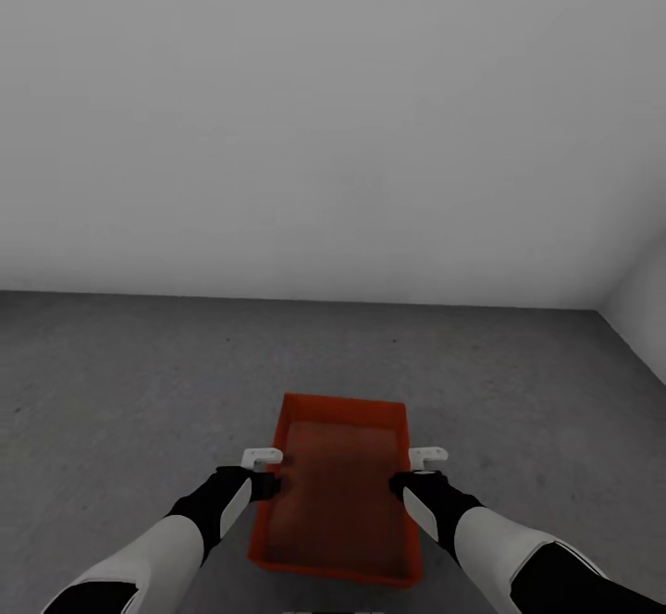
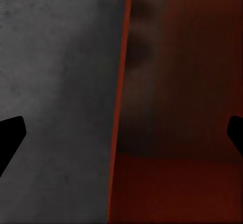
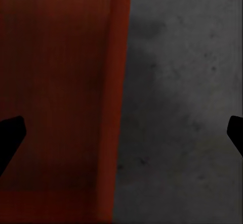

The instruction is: Move the two storage containers from the living room to the garage. In the garage, place one container on the floor and stack the other container on top of it (either order is fine).

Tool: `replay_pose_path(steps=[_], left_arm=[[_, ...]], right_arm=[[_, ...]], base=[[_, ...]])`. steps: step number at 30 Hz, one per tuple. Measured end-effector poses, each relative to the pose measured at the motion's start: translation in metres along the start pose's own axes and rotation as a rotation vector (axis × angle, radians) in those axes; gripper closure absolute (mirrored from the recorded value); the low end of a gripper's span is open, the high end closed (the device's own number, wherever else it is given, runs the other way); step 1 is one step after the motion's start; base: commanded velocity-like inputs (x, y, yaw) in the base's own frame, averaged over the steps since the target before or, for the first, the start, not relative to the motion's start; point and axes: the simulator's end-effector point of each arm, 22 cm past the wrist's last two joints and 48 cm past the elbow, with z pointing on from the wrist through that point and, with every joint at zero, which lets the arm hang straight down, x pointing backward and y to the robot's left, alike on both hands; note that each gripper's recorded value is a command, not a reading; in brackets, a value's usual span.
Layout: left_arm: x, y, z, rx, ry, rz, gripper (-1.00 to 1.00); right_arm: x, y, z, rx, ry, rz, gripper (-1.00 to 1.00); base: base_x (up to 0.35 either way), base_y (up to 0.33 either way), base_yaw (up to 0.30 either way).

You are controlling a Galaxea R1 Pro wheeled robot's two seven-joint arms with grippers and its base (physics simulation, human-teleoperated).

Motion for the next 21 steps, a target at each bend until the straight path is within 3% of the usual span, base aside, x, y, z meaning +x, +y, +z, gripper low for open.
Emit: replay_pose_path(steps=[21], left_arm=[[-0.022,-0.002,-0.040,0.000,0.001,0.000,-1.00]], right_arm=[[-0.025,-0.008,-0.038,0.001,0.000,0.002,-1.00]], base=[[0.000,0.000,0.000]])
